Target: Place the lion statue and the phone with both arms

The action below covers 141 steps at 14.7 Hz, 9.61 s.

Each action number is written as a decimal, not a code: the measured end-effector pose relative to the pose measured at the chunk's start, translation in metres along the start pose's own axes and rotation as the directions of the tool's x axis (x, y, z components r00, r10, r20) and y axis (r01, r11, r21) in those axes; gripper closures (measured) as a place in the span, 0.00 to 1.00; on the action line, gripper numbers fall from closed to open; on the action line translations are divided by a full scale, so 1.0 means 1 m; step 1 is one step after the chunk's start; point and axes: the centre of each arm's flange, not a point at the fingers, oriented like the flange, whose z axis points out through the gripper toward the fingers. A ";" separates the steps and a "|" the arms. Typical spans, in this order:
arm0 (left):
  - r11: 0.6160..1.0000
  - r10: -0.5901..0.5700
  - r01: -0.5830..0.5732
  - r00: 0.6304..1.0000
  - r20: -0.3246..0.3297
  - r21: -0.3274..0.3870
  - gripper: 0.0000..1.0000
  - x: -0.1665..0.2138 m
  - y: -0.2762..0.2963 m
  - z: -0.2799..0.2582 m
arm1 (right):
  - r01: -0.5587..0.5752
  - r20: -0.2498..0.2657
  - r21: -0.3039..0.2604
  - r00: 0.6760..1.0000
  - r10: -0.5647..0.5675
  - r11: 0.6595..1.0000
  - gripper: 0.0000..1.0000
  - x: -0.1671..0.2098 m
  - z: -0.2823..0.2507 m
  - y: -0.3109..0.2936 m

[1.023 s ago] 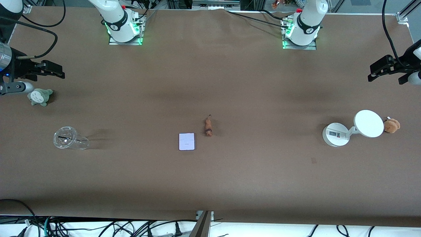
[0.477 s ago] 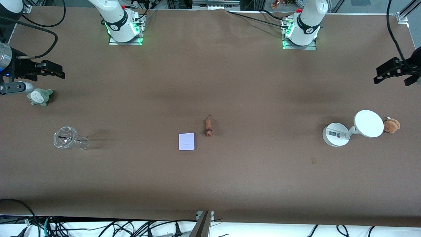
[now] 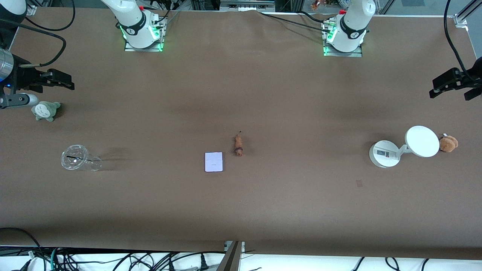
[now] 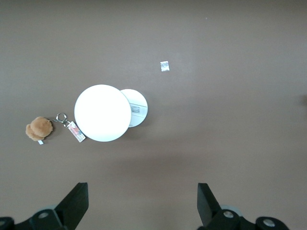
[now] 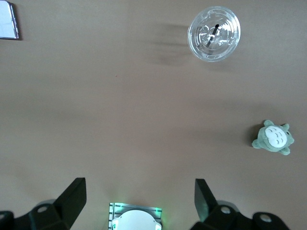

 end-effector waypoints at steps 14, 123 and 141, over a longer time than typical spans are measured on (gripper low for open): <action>0.957 -0.261 0.277 0.952 0.159 -0.088 0.00 0.077 0.196 0.168 | 0.002 0.000 0.000 1.000 -0.002 1.000 0.00 0.000 0.000 -0.001; 1.000 -0.004 0.004 1.000 -0.028 -0.006 0.00 0.074 0.075 0.402 | -0.033 -0.153 0.036 0.987 0.038 0.999 0.00 0.168 0.260 -0.332; 1.000 -0.005 0.005 1.000 -0.024 -0.022 0.00 0.019 0.069 0.098 | 0.138 -0.315 0.012 0.940 -0.127 0.990 0.00 0.199 0.354 -0.381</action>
